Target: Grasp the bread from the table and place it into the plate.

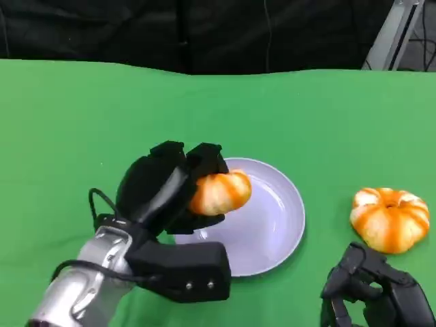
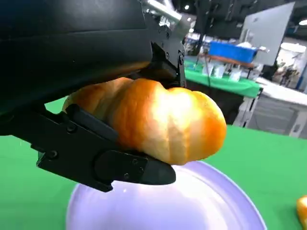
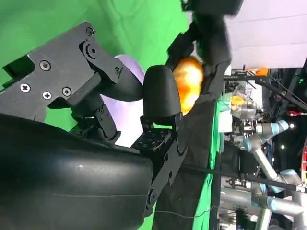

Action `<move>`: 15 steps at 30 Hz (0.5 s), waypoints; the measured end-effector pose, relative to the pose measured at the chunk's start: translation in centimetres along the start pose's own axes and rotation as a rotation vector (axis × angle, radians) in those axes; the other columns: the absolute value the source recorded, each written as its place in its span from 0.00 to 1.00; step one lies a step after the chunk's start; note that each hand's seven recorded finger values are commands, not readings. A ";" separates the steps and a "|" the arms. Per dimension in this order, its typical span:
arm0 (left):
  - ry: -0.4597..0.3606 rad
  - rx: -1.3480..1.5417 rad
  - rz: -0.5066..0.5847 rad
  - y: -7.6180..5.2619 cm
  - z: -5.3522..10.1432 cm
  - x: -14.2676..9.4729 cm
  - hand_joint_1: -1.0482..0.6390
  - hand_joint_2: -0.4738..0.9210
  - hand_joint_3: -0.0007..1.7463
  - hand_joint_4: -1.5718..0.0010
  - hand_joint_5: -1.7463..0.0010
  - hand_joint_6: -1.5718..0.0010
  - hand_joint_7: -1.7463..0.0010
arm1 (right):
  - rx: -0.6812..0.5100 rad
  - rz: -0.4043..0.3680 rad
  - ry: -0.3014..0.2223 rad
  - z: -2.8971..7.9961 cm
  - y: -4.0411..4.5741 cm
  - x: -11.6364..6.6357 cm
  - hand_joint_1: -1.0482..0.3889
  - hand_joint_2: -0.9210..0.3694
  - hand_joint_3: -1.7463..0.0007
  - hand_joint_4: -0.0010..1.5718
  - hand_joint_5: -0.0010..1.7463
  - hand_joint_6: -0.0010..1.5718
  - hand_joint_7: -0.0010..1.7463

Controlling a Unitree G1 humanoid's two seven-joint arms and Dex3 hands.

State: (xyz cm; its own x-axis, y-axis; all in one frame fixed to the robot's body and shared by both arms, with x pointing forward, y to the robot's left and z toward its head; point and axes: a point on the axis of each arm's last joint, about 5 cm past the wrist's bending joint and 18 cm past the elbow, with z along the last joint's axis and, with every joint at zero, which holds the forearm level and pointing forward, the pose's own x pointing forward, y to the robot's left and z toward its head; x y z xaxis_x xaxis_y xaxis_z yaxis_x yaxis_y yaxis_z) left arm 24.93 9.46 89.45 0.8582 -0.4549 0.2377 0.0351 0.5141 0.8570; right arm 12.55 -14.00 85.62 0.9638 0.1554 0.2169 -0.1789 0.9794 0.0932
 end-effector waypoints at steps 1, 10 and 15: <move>-0.001 -0.003 0.000 -0.2 0.1 0.1 0.59 0.94 0.25 0.61 0.00 0.66 0.00 | 0.000 0.000 0.000 0.0 0.00 0.0 0.63 0.30 0.28 0.53 1.00 0.47 0.90; 0.031 -0.015 -0.091 -2.4 0.0 1.3 0.59 1.00 0.15 0.61 0.15 0.49 0.41 | 0.001 0.001 -0.002 0.0 0.03 0.0 0.62 0.30 0.28 0.52 1.00 0.47 0.90; 0.025 -0.054 -0.182 -3.2 -0.4 1.1 0.23 1.00 0.25 0.75 0.84 0.60 0.93 | 0.000 0.002 -0.003 0.0 0.05 0.0 0.62 0.30 0.29 0.53 1.00 0.47 0.90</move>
State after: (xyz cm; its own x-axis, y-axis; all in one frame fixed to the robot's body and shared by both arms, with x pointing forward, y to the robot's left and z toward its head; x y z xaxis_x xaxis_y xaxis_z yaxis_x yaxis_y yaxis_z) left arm 25.96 7.60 86.85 0.8479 -0.5256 0.0691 0.2176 0.4639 0.8587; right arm 12.53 -13.95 85.64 0.9628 0.1568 0.2200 -0.1808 0.9791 0.0933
